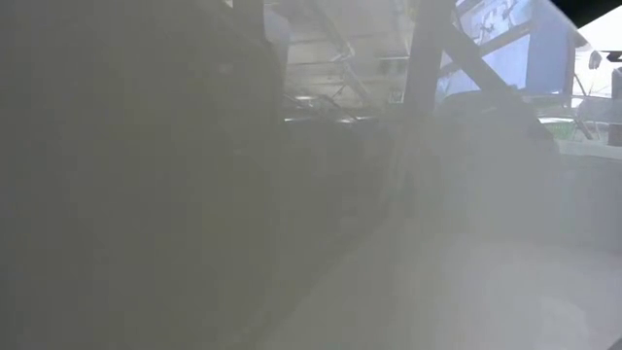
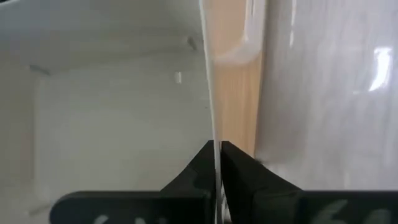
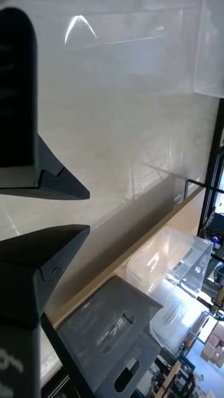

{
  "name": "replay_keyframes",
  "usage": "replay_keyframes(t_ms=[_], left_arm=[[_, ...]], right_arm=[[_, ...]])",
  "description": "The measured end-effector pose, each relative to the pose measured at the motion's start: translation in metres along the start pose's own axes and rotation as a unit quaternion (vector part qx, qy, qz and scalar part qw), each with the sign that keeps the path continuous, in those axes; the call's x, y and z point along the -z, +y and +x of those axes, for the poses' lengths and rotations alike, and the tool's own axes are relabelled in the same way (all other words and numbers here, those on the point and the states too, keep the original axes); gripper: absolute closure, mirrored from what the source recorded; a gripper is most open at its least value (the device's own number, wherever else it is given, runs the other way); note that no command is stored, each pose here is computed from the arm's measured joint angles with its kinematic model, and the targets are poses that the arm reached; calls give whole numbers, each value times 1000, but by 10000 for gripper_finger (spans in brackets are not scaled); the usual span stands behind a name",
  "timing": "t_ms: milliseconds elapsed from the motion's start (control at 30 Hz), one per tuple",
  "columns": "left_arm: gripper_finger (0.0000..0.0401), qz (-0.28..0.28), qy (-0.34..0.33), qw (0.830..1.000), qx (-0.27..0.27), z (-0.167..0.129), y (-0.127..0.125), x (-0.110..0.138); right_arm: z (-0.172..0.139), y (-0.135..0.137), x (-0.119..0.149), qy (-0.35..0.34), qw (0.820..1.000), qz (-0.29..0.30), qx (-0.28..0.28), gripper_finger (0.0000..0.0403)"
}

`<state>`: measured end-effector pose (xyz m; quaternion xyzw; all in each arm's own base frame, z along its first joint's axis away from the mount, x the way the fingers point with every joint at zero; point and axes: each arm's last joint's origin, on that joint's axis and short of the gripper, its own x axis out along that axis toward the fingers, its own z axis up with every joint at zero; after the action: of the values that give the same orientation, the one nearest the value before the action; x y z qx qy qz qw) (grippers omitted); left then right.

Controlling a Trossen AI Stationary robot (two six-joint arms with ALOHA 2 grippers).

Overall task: Stack baskets on shelf by color
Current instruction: Put the left gray bin on the shelf

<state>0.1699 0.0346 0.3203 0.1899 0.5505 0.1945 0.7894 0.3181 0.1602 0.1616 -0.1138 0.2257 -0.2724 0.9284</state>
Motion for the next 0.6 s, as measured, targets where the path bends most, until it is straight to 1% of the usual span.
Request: replay_keyframes(t_ms=[67,233,300,600], left_arm=[[401,-4,-9,1000,6,7,5,-1],[401,4,23,1000,9,21,9,2],[401,20,31,999,20,26,8,3],[401,38,86,995,41,53,-3,9]], right_arm=[[0,0,0,0,1000,1,-1,335],[-3,2,0,-2,1000,2,-4,335],[-3,2,1,-2,1000,2,-5,335],[-4,3,0,-3,1000,2,-6,335]])
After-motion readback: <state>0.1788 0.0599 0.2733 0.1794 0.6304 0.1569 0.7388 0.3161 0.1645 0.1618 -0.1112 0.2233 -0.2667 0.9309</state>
